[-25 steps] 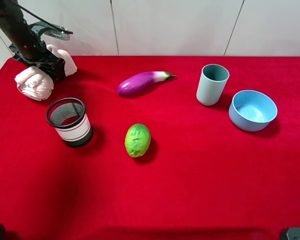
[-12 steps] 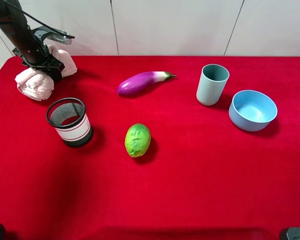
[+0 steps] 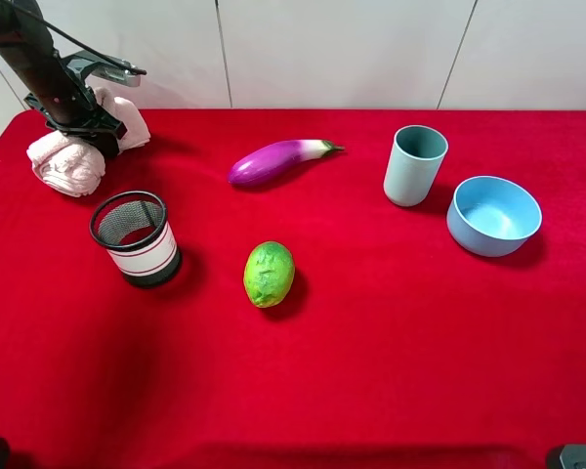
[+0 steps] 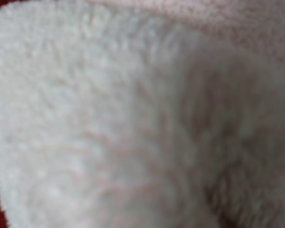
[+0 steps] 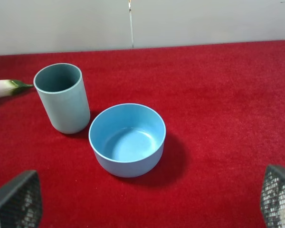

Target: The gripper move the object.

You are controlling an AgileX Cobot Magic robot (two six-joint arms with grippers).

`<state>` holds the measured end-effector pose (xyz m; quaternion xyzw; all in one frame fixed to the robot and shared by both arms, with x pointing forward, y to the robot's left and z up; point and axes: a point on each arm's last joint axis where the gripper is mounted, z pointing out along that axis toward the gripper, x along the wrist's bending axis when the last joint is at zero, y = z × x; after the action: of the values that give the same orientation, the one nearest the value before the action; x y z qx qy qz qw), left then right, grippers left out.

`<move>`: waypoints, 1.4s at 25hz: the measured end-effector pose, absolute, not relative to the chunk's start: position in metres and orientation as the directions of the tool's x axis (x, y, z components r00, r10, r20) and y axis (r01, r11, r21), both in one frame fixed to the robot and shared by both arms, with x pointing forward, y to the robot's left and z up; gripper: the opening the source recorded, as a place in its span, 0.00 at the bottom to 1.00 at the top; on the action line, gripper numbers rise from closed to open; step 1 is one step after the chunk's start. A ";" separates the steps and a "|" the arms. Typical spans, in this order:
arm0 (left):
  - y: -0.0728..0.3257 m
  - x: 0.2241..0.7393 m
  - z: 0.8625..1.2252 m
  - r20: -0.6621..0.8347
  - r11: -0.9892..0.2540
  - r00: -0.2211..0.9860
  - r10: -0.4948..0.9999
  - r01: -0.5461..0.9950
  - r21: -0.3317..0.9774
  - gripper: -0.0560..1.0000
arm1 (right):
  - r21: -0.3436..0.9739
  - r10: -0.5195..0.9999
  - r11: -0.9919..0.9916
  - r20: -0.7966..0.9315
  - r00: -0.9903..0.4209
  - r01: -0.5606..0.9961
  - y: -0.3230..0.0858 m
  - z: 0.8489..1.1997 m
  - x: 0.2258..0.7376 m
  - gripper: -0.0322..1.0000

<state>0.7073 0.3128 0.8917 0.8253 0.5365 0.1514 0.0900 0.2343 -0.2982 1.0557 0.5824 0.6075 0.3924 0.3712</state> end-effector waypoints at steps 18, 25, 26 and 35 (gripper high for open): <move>0.295 0.696 0.971 0.162 -0.356 0.318 0.934 0.844 0.400 0.54 | 0.909 0.999 0.014 0.006 -0.046 0.416 -0.298 1.056 0.234 0.70; 0.261 0.687 1.001 0.185 -0.368 0.319 0.930 0.832 0.415 0.54 | 0.909 0.999 0.014 0.006 -0.046 0.416 -0.298 1.056 0.234 0.70; 0.256 0.687 1.004 0.184 -0.365 0.315 0.931 0.835 0.412 0.54 | 0.909 0.999 0.014 0.006 -0.046 0.416 -0.298 1.056 0.234 0.70; 0.194 0.682 1.043 0.160 -0.384 0.351 0.923 0.807 0.448 0.54 | 0.909 0.999 0.014 0.006 -0.046 0.416 -0.298 1.056 0.234 0.70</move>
<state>0.6822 0.1941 1.0435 0.8085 0.5350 0.1961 0.1471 0.2343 -0.2982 1.0557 0.5824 0.6075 0.3924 0.3712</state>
